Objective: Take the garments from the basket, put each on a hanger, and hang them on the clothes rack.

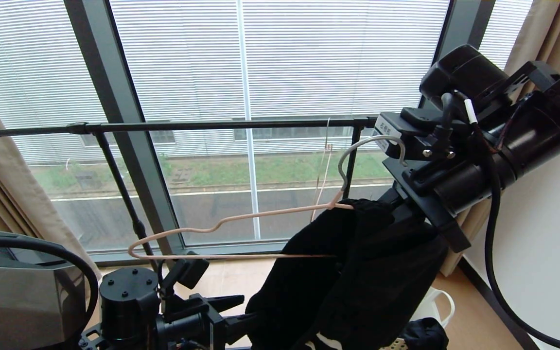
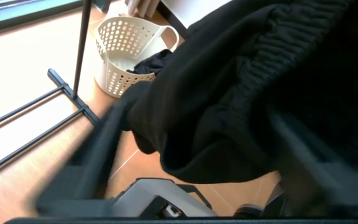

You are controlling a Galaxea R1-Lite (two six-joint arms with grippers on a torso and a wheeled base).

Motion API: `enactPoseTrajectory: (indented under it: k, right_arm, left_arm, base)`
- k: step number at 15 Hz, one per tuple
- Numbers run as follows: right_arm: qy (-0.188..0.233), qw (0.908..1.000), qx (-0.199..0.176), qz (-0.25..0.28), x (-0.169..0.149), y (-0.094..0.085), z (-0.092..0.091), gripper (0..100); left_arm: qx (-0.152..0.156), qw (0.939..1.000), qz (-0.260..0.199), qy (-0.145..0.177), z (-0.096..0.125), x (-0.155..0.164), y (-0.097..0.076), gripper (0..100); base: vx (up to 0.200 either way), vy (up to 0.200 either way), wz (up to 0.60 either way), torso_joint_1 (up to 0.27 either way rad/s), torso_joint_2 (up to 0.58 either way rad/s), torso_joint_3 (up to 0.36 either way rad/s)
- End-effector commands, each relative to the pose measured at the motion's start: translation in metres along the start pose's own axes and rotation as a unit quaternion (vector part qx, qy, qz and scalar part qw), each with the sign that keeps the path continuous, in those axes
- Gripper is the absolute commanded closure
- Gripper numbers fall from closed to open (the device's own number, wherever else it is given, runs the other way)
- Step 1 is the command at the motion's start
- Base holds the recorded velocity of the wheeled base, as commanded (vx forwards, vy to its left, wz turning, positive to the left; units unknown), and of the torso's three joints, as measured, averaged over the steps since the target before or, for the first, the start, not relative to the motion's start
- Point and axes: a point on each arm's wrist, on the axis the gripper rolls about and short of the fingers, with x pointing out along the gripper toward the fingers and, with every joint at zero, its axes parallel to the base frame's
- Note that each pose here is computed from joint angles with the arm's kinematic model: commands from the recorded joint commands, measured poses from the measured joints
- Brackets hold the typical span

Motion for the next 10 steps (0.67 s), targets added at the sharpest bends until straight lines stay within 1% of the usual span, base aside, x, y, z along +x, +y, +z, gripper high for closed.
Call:
enactPoseTrajectory:
  k: [1,3,4,5,7,10]
  right_arm:
    - [0.003,1.0,0.003,0.004,0.002,0.0,-0.002,100]
    - [0.003,1.0,0.008,0.001,0.001,-0.002,-0.005,100]
    - [0.005,0.9998,0.017,-0.002,-0.001,-0.003,-0.01,100]
    - [0.005,0.9998,0.017,-0.002,-0.001,-0.003,-0.01,100]
    - [0.006,0.9995,0.029,-0.014,-0.009,-0.006,-0.017,100]
    - [0.009,0.9988,0.044,-0.022,-0.015,-0.006,-0.026,100]
  left_arm:
    - [-0.002,1.0,0.001,0.003,-0.002,0.002,0.002,100]
    - [-0.001,1.0,0.002,0.002,-0.001,0.002,0.002,100]
    - [0.0,1.0,0.002,0.0,0.0,0.003,0.002,100]
    - [0.0,1.0,0.002,0.0,0.0,0.003,0.002,100]
    - [0.002,0.9998,0.018,-0.009,0.002,0.004,0.004,100]
    - [0.001,0.9994,0.027,-0.022,0.007,0.003,0.01,100]
  base:
    - [0.0,0.0,0.0,0.0,0.0,0.0]
    - [0.0,0.0,0.0,0.0,0.0,0.0]
    - [0.0,0.0,0.0,0.0,0.0,0.0]
    - [0.0,0.0,0.0,0.0,0.0,0.0]
    - [0.0,0.0,0.0,0.0,0.0,0.0]
    - [0.0,0.0,0.0,0.0,0.0,0.0]
